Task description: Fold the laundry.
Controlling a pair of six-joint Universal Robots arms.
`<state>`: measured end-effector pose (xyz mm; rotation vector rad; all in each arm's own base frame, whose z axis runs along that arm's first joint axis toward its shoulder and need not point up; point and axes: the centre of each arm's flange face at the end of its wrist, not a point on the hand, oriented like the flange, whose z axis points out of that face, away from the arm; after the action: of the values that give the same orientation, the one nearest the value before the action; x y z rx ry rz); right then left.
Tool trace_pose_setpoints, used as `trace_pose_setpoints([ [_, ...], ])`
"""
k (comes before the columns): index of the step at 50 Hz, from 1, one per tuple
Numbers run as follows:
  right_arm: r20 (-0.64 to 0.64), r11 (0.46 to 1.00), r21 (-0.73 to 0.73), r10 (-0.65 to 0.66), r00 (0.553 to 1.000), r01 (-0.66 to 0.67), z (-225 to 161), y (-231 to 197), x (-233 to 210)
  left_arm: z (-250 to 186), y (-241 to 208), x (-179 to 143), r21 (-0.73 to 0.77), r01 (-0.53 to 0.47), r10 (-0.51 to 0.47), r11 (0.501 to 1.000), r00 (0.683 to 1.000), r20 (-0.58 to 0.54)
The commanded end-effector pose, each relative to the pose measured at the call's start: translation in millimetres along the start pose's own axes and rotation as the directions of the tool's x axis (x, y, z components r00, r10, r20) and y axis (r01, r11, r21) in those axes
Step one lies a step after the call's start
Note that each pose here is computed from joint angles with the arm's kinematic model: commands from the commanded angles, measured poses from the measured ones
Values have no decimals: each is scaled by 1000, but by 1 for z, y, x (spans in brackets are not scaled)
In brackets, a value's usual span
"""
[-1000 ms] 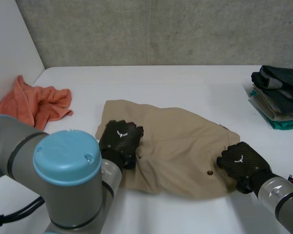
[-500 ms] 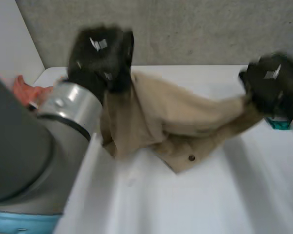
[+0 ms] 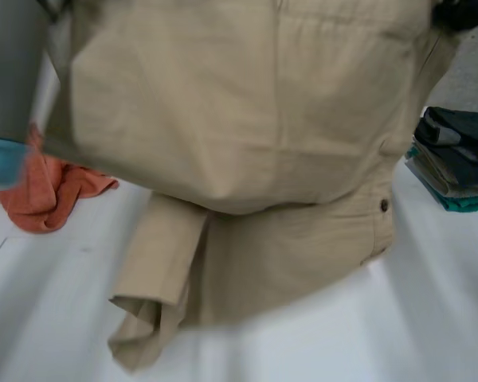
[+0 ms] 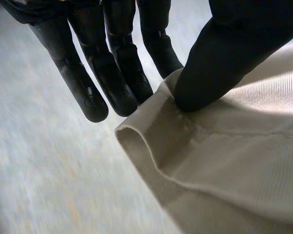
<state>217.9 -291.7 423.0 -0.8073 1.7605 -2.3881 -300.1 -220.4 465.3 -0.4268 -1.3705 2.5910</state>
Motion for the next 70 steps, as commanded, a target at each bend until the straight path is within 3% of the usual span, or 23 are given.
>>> trace_pose_setpoints([
  [1,12,992,-124,40,999,-38,38,71,-45,29,132,4,-206,-86,76,975,996,-57],
  [10,0,998,-60,36,999,-36,89,173,-108,34,279,7,-329,-126,107,936,991,-75],
  [14,-53,1000,8,1,999,-1,109,204,-124,41,307,7,-268,-122,112,956,992,-53],
  [18,-122,998,50,-29,992,35,120,198,-118,59,298,-5,-171,-119,123,978,992,10],
  [24,-152,990,133,-25,988,46,112,140,-96,69,269,-18,-121,-121,131,985,988,77],
  [28,-121,991,125,-38,992,54,89,109,-85,58,240,-21,-136,-119,129,984,989,68],
  [32,-8,998,31,-47,999,47,58,100,-88,24,214,-13,-209,-113,118,971,993,14],
  [36,75,988,-152,-29,997,40,31,123,-84,-27,204,10,-334,-114,88,935,992,-92],
  [41,151,922,-385,22,988,38,-12,153,-82,-107,204,40,-511,-156,23,845,966,-257],
  [48,296,874,-473,36,954,114,-54,189,-103,-164,224,54,-617,-209,-35,759,933,-359],
  [62,299,879,-462,28,954,119,-71,216,-115,-166,289,59,-695,-231,-81,681,919,-385],
  [70,318,878,-461,27,948,130,-81,225,-121,-125,318,25,-679,-196,31,708,968,-247],
])
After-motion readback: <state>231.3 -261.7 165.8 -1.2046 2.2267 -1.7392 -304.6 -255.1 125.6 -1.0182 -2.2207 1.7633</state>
